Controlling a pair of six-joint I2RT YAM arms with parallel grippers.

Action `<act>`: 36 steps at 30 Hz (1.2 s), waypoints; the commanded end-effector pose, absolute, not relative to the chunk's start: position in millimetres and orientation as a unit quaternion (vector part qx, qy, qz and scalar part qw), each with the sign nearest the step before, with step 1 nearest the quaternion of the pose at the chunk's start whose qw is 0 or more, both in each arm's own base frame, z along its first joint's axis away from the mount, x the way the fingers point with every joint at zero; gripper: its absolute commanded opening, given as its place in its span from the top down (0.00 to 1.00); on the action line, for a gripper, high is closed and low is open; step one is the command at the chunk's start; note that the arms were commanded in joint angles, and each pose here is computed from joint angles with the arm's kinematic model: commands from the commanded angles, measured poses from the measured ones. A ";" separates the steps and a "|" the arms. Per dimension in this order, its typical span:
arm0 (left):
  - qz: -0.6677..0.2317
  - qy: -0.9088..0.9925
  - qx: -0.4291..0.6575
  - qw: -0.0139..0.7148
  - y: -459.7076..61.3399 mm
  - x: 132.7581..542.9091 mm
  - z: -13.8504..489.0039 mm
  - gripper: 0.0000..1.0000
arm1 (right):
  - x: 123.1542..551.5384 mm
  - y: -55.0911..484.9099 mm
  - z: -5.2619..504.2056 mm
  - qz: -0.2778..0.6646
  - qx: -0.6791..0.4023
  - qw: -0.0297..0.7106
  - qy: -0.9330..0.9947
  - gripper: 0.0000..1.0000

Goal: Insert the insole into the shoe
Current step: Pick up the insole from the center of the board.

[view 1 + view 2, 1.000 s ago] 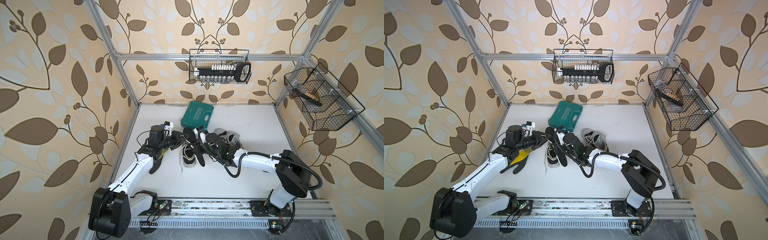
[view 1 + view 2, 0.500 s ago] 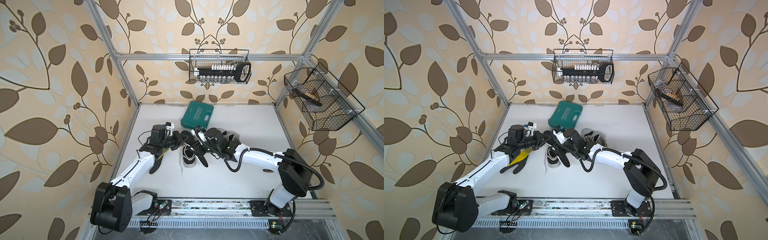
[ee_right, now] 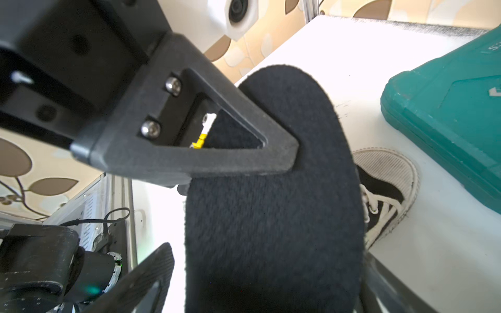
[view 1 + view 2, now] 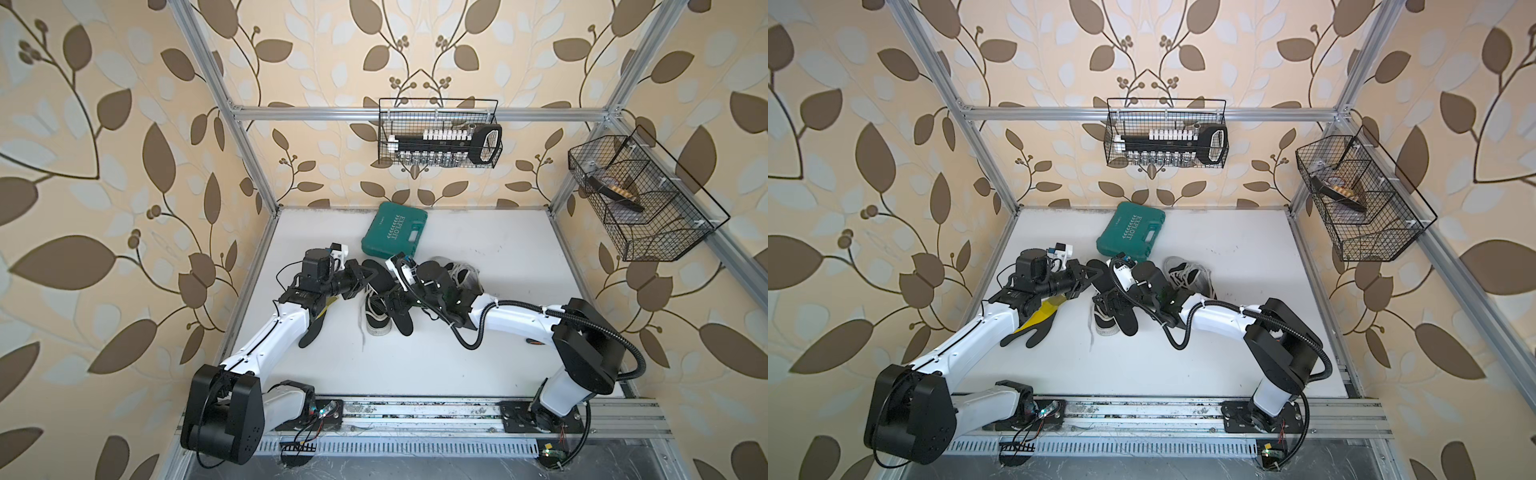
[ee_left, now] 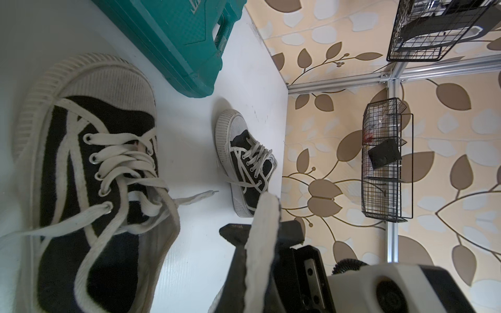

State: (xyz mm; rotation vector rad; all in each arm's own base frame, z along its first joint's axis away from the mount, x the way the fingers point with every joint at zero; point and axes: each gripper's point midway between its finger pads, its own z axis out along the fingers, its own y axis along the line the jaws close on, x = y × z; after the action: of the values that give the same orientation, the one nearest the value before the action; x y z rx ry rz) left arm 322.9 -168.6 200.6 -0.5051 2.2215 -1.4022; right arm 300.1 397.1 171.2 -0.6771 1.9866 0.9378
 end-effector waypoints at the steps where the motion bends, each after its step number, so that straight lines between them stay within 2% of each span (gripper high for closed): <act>1: -0.520 0.797 -0.181 0.249 -167.1 327.6 211.5 1.00 | 307.1 399.9 195.2 0.397 -0.242 0.457 0.758 0.06; 12: -0.525 0.794 -0.182 0.247 -167.6 324.9 211.6 1.00 | 315.5 410.6 192.7 0.416 -0.227 0.464 0.749 0.14; 22: -0.527 0.793 -0.182 0.246 -167.2 324.6 211.6 1.00 | 317.4 403.9 177.5 0.385 -0.234 0.460 0.765 0.12; 25: -0.527 0.793 -0.184 0.244 -166.4 323.9 211.0 1.00 | 318.8 404.1 179.3 0.384 -0.236 0.464 0.763 0.21; 28: -0.527 0.794 -0.185 0.242 -165.7 322.5 210.1 1.00 | 320.6 403.3 183.8 0.389 -0.239 0.464 0.759 0.42; 30: -0.527 0.793 -0.188 0.240 -165.3 322.3 209.5 1.00 | 321.2 402.4 186.0 0.389 -0.242 0.465 0.758 0.51; 36: -0.527 0.792 -0.193 0.241 -162.9 321.9 208.8 1.00 | 315.2 401.9 183.4 0.387 -0.261 0.452 0.760 0.54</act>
State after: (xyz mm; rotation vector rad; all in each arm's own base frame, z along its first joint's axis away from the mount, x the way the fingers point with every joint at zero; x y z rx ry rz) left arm 323.0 -163.2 191.3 -0.5792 2.2215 -1.4089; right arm 313.6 405.0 182.1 -0.6210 1.8697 0.9720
